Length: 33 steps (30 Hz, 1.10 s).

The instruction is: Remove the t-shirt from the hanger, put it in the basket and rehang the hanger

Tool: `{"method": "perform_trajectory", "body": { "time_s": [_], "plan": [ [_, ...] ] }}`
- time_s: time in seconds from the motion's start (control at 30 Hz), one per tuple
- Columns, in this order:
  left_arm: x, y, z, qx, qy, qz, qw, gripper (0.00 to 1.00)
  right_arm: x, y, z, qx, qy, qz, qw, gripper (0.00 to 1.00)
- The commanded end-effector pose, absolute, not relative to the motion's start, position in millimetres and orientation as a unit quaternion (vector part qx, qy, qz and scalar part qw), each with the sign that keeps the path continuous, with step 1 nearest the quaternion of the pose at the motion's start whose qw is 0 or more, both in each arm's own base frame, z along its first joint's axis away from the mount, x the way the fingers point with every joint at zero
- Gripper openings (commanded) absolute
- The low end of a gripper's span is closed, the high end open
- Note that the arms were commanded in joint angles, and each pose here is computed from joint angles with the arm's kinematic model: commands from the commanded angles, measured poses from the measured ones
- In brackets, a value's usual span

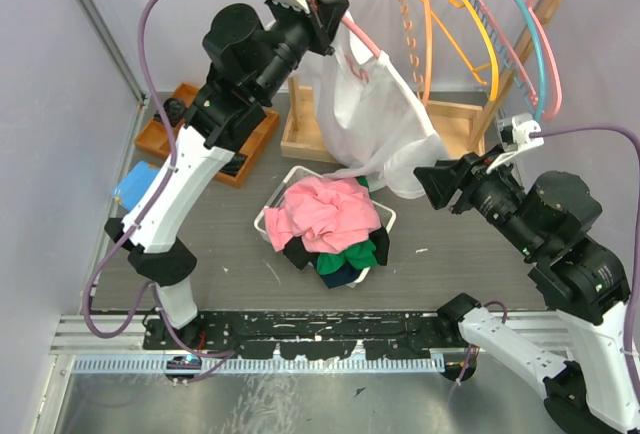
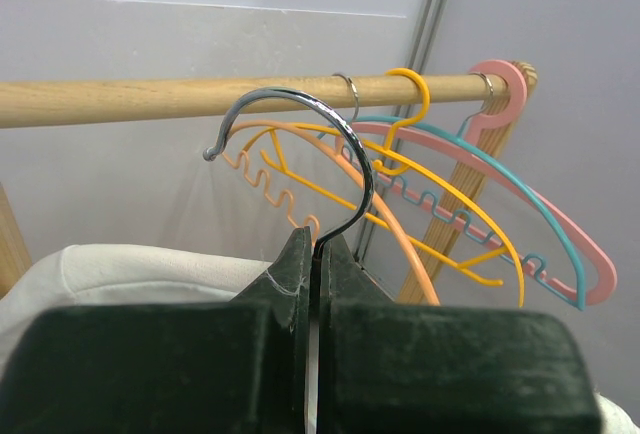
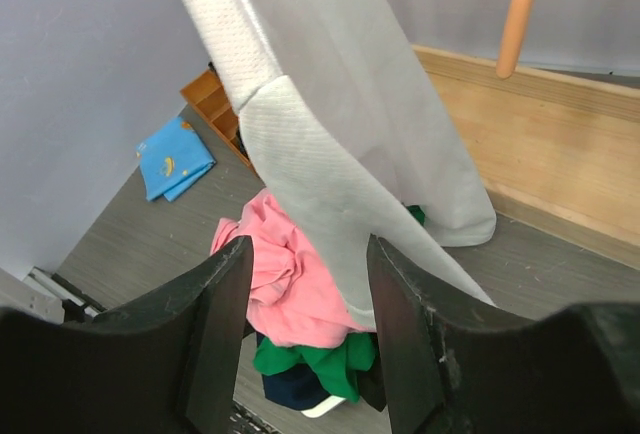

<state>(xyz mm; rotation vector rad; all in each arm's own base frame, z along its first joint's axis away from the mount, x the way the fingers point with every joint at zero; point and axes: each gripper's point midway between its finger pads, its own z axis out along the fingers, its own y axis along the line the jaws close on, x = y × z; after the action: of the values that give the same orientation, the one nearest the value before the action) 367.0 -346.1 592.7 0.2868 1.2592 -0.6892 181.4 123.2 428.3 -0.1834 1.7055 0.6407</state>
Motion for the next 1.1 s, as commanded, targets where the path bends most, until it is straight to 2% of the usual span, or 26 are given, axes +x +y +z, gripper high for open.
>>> {"method": "perform_trajectory", "body": {
  "time_s": [0.0, 0.3, 0.43, 0.57, 0.7, 0.77, 0.83, 1.07],
  "plan": [
    [340.5, -315.6, 638.2, 0.110, 0.528, -0.335, 0.772, 0.00, 173.5, 108.6, 463.4, -0.071, 0.701, 0.272, 0.656, 0.56],
    [335.2, -318.4, 638.7, 0.117, 0.525, -0.349, 0.767, 0.00, 178.9, 116.4, 465.0, -0.101, 0.706, 0.263, 0.650, 0.58],
    [334.2, -319.5, 639.5, 0.116, 0.524, -0.354, 0.766, 0.00, 185.0, 129.8, 456.6, -0.113, 0.709, 0.279, 0.637, 0.55],
    [334.0, -319.5, 641.0, 0.114, 0.522, -0.357, 0.766, 0.00, 188.1, 132.2, 450.3, -0.109, 0.711, 0.282, 0.634, 0.42],
    [333.2, -317.6, 644.0, 0.111, 0.518, -0.357, 0.769, 0.00, 190.8, 127.0, 448.6, -0.091, 0.712, 0.276, 0.639, 0.12],
    [333.6, -314.8, 646.2, 0.106, 0.517, -0.356, 0.771, 0.00, 190.7, 123.3, 446.2, -0.077, 0.716, 0.273, 0.638, 0.04],
    [335.1, -311.1, 648.8, 0.097, 0.518, -0.353, 0.774, 0.00, 191.2, 116.0, 439.6, -0.055, 0.726, 0.264, 0.633, 0.01],
    [341.7, -290.0, 657.5, 0.047, 0.521, -0.348, 0.777, 0.00, 194.3, 87.9, 385.7, 0.072, 0.786, 0.219, 0.574, 0.01]
  ]
}}
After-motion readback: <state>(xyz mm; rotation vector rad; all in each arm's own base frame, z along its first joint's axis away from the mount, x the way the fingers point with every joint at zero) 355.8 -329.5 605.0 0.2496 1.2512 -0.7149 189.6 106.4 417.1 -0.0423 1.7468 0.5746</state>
